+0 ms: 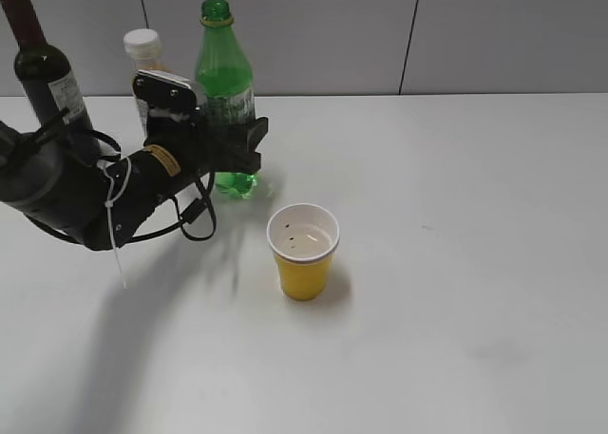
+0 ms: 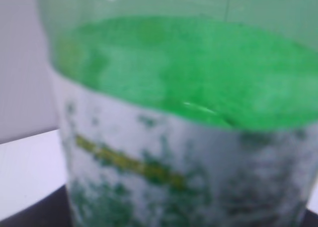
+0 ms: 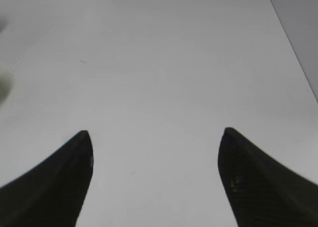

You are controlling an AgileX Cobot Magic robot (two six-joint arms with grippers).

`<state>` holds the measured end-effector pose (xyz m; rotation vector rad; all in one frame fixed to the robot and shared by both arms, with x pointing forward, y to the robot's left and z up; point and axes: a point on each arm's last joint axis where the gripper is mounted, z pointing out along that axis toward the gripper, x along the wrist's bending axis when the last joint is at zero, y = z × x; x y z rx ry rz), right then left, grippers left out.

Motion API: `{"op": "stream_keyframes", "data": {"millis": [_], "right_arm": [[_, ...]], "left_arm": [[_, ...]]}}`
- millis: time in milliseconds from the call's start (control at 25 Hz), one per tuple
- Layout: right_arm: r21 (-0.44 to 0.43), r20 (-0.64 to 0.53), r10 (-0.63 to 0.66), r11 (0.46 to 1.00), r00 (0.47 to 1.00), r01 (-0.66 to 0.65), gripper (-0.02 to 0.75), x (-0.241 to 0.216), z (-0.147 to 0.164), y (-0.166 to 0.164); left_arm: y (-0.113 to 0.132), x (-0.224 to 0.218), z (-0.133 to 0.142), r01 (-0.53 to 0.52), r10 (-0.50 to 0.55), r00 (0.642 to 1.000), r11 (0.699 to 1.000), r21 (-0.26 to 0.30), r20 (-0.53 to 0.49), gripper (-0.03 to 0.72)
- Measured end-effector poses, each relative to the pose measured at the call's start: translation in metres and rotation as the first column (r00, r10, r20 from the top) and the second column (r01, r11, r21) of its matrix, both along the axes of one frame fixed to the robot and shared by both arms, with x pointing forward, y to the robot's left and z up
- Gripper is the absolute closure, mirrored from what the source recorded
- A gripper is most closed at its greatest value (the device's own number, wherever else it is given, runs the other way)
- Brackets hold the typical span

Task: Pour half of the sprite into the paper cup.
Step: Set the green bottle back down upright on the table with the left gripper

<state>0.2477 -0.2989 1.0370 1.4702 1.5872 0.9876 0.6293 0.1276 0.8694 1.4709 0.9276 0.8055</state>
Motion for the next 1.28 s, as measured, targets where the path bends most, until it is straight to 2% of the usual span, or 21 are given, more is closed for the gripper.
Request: {"op": "stream_keyframes", "data": {"millis": [160, 360, 560, 640, 1000, 1280], "right_arm": [[0.0, 0.0, 0.0, 1.0, 1.0, 0.0, 0.146, 0.0, 0.0, 0.0], [0.0, 0.0, 0.0, 1.0, 1.0, 0.0, 0.146, 0.0, 0.0, 0.0], [0.0, 0.0, 0.0, 1.0, 1.0, 0.0, 0.147, 0.0, 0.0, 0.0], [0.0, 0.0, 0.0, 1.0, 1.0, 0.0, 0.147, 0.0, 0.0, 0.0], [0.0, 0.0, 0.0, 1.0, 1.0, 0.0, 0.147, 0.0, 0.0, 0.0], [0.0, 0.0, 0.0, 1.0, 1.0, 0.0, 0.146, 0.0, 0.0, 0.0]], "left_arm": [[0.0, 0.001, -0.005, 0.001, 0.0, 1.0, 1.0, 0.008, -0.017, 0.236], [0.0, 0.001, -0.006, -0.005, 0.004, 0.999, 1.0, -0.03, -0.039, 0.23], [-0.001, 0.001, -0.002, -0.006, 0.005, 1.0, 0.998, -0.054, -0.026, 0.043], [-0.001, 0.002, 0.0, -0.005, 0.004, 1.0, 0.998, -0.061, -0.018, 0.013], [0.006, -0.016, 0.017, 0.001, -0.002, 1.0, 0.998, -0.058, -0.02, -0.002], [0.017, -0.043, 0.017, 0.007, -0.009, 0.998, 0.999, -0.034, -0.068, -0.002]]}}
